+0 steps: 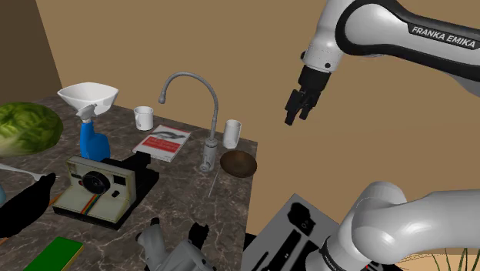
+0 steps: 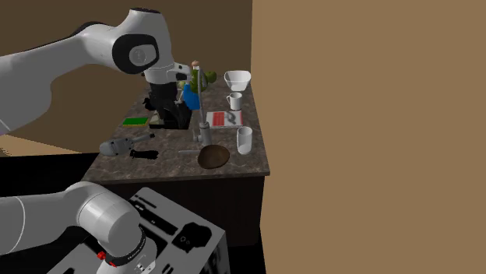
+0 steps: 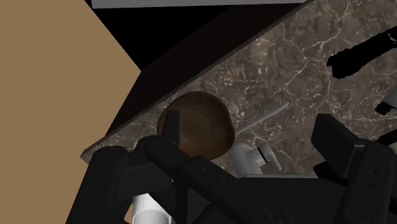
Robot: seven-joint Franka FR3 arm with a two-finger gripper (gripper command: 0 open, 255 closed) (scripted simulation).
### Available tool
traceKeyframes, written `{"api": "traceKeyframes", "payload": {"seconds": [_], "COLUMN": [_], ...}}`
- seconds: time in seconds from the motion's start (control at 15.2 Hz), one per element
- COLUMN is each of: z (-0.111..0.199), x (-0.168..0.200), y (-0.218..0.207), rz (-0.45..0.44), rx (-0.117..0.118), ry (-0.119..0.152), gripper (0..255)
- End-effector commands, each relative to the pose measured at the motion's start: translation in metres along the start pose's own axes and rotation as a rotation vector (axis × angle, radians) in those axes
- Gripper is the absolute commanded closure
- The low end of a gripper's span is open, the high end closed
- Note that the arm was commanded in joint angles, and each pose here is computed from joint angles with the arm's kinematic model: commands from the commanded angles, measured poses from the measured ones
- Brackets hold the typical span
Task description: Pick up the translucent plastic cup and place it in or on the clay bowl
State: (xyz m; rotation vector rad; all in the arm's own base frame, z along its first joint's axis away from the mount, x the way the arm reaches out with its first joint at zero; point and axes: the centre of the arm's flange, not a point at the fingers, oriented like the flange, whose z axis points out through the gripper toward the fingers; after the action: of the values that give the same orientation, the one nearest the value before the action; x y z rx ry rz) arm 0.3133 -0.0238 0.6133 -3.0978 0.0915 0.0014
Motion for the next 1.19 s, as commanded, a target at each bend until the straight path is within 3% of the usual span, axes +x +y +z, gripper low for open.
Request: {"api": "traceKeyframes", "payload": {"seconds": [0.0,1.12], "z": [0.000,0.114], "x": [0.000,0.171], "y": [0.000,0.071], "rz": [0.000,-0.038], "rx": [0.000,-0.046], "ry": [0.000,0.041], "gripper": [0,0]}}
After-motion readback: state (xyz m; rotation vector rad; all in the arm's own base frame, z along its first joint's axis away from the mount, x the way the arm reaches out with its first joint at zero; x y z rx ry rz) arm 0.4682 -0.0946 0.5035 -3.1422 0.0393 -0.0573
